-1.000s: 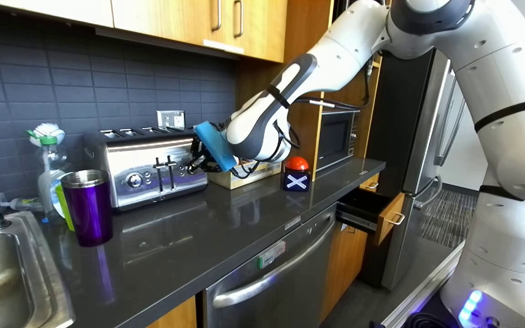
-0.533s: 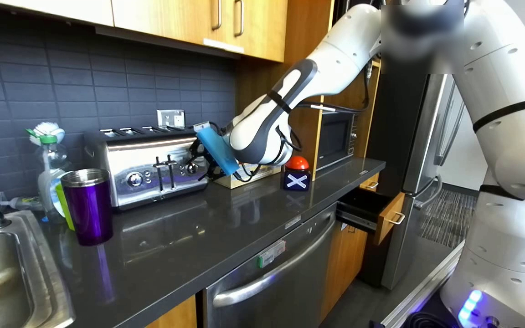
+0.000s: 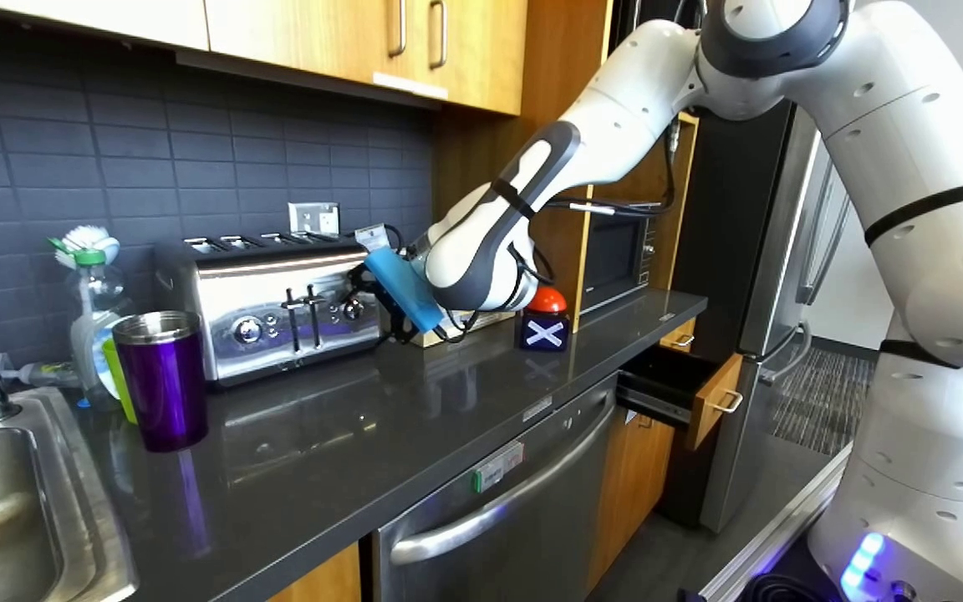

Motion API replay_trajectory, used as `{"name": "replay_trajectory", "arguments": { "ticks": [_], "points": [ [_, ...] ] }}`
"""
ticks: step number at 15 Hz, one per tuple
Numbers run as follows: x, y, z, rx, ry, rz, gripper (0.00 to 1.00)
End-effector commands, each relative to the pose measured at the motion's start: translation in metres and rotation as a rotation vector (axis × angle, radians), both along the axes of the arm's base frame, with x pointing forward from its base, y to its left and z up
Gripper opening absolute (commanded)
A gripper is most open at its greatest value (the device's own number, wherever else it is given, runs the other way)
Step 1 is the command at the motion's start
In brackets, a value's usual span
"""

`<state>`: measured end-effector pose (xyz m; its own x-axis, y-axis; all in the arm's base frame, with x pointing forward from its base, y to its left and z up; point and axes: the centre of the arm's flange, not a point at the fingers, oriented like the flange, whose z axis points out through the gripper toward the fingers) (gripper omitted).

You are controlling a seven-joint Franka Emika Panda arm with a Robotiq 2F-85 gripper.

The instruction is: Turn the circular knob on the silver toaster a little to the right

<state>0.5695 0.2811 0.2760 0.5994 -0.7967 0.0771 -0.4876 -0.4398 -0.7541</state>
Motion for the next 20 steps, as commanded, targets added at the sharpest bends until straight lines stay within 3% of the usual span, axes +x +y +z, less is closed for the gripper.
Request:
{"name": "replay_trajectory", "arguments": {
  "ticks": [1, 8, 16, 20],
  "points": [
    [-0.030, -0.022, -0.047, 0.028, -0.078, -0.009, 1.00],
    [-0.041, -0.023, -0.046, 0.023, -0.079, 0.011, 1.00],
    [-0.049, -0.018, -0.036, 0.077, -0.035, 0.039, 1.00],
    [-0.045, -0.023, -0.043, 0.058, -0.043, 0.027, 1.00]
  ]
}}
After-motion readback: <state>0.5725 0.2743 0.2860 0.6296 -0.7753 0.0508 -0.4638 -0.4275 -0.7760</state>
